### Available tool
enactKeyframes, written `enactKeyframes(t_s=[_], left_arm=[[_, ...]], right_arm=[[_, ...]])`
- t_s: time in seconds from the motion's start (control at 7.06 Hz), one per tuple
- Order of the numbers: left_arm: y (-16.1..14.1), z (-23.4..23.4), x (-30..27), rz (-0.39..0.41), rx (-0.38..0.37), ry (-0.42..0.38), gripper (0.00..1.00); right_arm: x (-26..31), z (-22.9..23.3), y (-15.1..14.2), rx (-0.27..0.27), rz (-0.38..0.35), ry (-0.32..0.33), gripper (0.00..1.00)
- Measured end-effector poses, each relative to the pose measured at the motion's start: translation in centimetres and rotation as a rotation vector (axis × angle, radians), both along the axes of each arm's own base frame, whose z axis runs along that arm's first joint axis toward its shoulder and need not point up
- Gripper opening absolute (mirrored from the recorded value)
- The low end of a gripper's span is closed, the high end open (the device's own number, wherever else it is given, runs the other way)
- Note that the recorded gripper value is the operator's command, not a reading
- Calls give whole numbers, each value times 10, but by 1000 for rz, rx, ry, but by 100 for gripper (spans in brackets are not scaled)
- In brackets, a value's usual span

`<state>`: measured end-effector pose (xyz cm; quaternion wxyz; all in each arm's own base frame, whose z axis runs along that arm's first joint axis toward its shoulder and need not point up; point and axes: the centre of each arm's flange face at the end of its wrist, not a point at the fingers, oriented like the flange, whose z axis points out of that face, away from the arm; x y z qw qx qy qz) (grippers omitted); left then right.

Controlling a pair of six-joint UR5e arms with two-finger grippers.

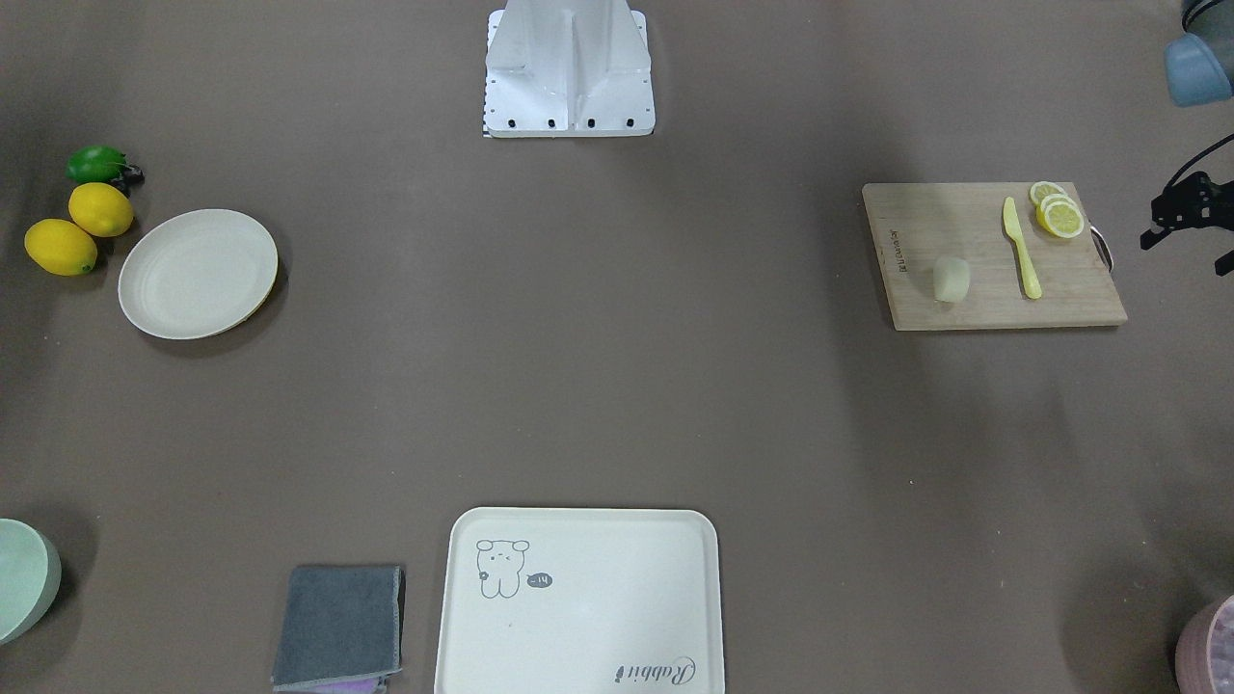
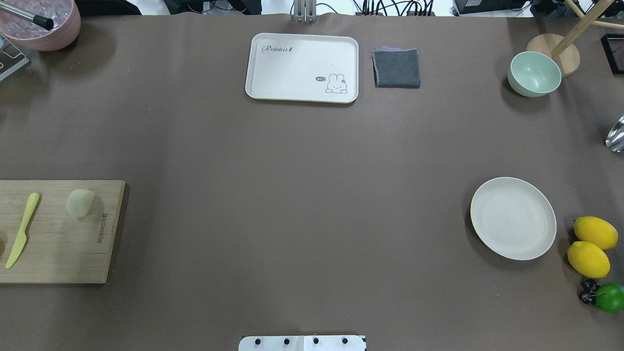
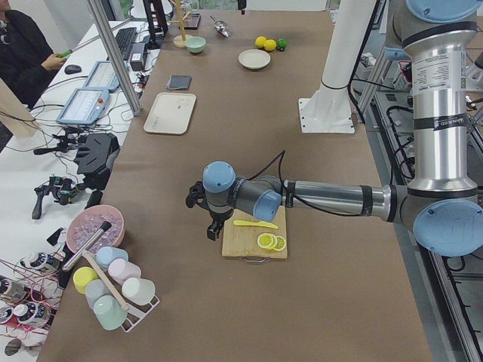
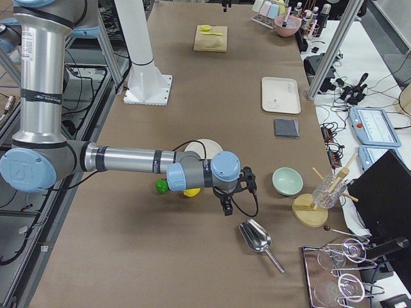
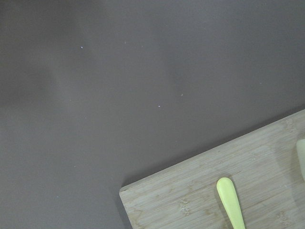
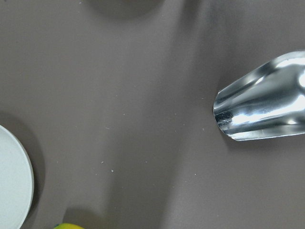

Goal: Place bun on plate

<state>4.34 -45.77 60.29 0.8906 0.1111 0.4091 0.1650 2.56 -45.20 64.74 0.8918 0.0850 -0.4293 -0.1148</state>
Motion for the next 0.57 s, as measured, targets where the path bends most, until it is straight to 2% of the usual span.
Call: enactKeyframes(t_s=[0.28, 0.42, 0.57], left_arm=[[3, -2, -2, -3, 29, 4, 98], [7, 3, -4, -3, 32, 4, 98], [7, 8, -3, -2, 33, 3, 98]], right_arm=[[-3, -4, -1, -11, 20, -6, 99], [-15, -21, -6, -52, 56, -15, 97], [-37, -48, -9, -94, 83, -26, 89]])
